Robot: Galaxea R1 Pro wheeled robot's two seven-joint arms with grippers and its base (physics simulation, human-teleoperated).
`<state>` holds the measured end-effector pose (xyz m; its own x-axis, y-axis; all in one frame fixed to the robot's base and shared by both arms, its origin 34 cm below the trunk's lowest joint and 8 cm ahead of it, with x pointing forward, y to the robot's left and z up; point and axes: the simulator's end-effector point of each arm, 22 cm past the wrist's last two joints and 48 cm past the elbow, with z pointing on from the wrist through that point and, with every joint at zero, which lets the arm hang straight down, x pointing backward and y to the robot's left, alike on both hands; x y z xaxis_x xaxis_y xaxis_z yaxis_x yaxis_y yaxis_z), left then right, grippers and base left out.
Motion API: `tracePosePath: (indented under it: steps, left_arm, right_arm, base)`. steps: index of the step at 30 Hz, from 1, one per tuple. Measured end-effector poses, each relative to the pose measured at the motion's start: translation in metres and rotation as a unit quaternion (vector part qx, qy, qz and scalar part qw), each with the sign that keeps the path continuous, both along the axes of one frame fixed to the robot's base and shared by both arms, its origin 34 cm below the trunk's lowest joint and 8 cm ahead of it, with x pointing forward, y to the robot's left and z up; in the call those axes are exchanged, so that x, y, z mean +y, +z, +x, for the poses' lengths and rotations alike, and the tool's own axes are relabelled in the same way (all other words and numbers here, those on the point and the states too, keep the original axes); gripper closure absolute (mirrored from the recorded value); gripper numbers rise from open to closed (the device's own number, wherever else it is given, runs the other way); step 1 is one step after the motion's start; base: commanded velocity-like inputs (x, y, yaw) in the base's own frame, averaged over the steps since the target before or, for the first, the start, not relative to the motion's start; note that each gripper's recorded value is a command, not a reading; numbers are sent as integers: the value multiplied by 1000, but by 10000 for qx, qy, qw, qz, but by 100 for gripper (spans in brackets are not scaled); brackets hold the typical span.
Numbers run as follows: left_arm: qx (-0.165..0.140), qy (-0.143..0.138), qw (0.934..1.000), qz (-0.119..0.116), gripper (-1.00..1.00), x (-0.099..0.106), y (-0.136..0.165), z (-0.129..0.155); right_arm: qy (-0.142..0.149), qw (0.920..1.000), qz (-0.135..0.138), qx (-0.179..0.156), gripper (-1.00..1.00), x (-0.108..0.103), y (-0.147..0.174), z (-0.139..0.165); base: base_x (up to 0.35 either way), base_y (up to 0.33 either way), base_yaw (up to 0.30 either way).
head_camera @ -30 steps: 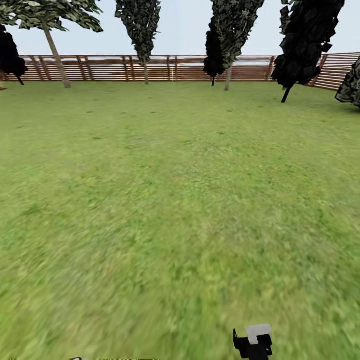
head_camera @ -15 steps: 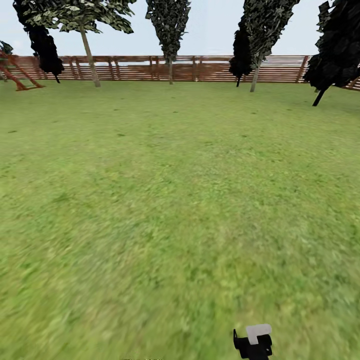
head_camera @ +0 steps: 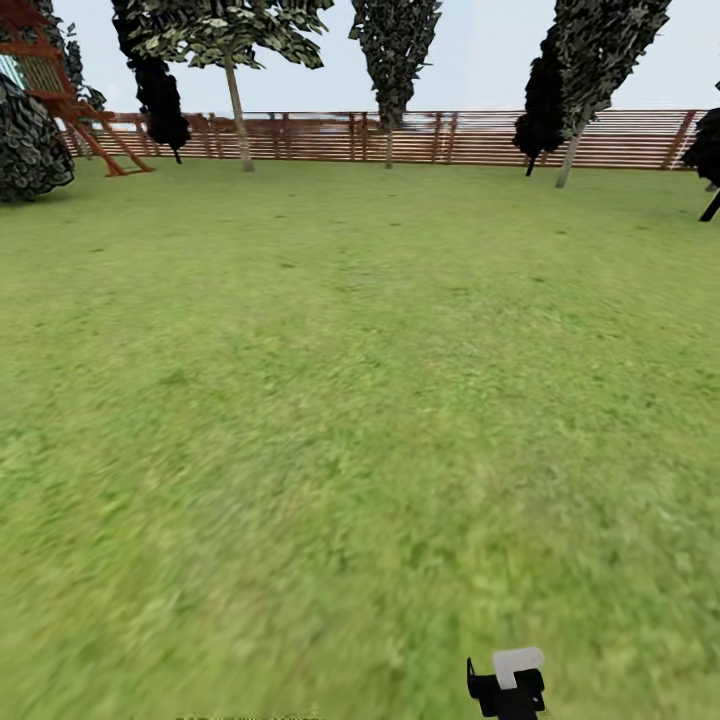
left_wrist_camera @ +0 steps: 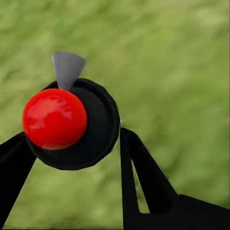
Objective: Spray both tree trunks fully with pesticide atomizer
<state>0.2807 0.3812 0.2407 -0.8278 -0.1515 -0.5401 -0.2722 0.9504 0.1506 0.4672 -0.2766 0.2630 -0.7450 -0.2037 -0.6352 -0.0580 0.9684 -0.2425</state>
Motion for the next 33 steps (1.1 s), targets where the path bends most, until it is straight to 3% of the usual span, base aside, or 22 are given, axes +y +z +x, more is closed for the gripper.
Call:
tracePosePath:
  steps: [26,28,31,33]
  left_arm:
    - [0,0,10000,0,100,0,0,0]
    - [-5,-68,10000,-63,100,-6,-1,1]
    - [-97,-159,9996,-213,100,-31,-3,8]
    - [-222,-120,9995,-205,100,-32,0,18]
  right_arm:
    - [0,10000,-1,-2,-100,0,0,0]
    - [-1,10000,-4,-2,-100,-1,0,0]
    - [-1,10000,-6,-2,-100,-1,0,0]
    - [0,10000,-5,-2,-100,-1,0,0]
  base:
    - [0,0,279]
    - [0,0,279]
    - [0,0,279]
    - [0,0,263]
